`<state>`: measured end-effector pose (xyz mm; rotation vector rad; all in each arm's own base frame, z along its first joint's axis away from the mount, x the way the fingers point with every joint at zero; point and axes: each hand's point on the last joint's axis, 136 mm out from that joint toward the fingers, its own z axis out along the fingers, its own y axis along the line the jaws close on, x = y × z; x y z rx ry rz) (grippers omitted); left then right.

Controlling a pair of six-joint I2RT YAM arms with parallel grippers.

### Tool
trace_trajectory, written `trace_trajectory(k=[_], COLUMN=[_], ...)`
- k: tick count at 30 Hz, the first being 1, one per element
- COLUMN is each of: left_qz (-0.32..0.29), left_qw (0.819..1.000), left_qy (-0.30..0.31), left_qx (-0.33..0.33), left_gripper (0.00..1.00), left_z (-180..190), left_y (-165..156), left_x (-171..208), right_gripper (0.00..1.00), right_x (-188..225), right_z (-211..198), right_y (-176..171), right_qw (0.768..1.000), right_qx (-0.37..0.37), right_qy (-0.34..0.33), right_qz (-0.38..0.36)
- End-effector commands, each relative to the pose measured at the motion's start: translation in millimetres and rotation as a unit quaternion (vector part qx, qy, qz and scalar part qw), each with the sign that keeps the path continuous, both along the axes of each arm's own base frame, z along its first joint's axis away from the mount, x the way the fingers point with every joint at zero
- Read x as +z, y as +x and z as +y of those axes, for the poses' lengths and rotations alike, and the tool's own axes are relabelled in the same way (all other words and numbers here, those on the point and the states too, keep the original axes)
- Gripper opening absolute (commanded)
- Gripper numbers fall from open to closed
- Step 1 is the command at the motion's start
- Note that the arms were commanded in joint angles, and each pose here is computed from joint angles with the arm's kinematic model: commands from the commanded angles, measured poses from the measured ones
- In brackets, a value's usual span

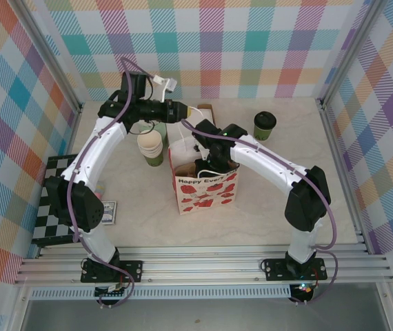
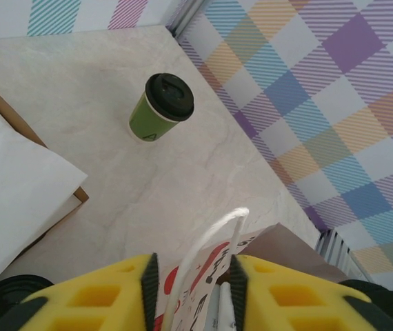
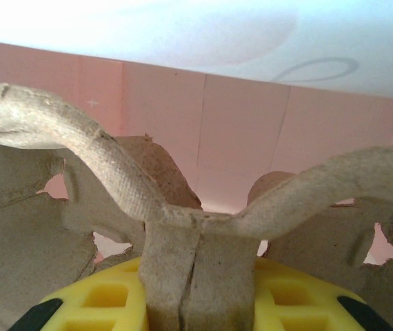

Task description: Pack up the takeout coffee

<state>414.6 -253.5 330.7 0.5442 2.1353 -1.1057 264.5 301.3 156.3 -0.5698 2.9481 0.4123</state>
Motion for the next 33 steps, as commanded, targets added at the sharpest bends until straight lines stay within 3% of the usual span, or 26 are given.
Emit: trace_trajectory(k=[1,8,11,23,27,33], left_qz=[-0.024,-0.038,-0.044,-0.042,-0.037,-0.074], left_qw=[1.000,0.999,0.998,0.998,0.999,0.996], left_qy=[0.007,0.000,0.000,-0.025,-0.023,0.004], left_qx=[-0.013,0.016,0.042,0.033,0.024,0.047], left_gripper=[0.27,0.00,0.00,0.00,0.14,0.23], left_z=[-3,0,4,-1,-1,16], left_y=[-1,8,13,8,3,-11], left_x=[12,27,32,34,32,49], right_gripper=[0.20,0.19,0.19,0.19,0.19,0.19], right_x=[13,0,-8,-42,-38,-36], right_z=[0,-5,-8,-11,-10,-8], right_y=[-6,-8,-9,-15,-15,-14], right_qw=[1.000,1.000,1.000,0.997,0.998,0.998], right_qx=[0.011,0.015,0.012,0.013,0.013,0.014], right_qy=[0.010,-0.005,-0.019,-0.052,-0.051,-0.048], right_qz=[-0.010,-0.006,0.004,0.047,0.046,0.046])
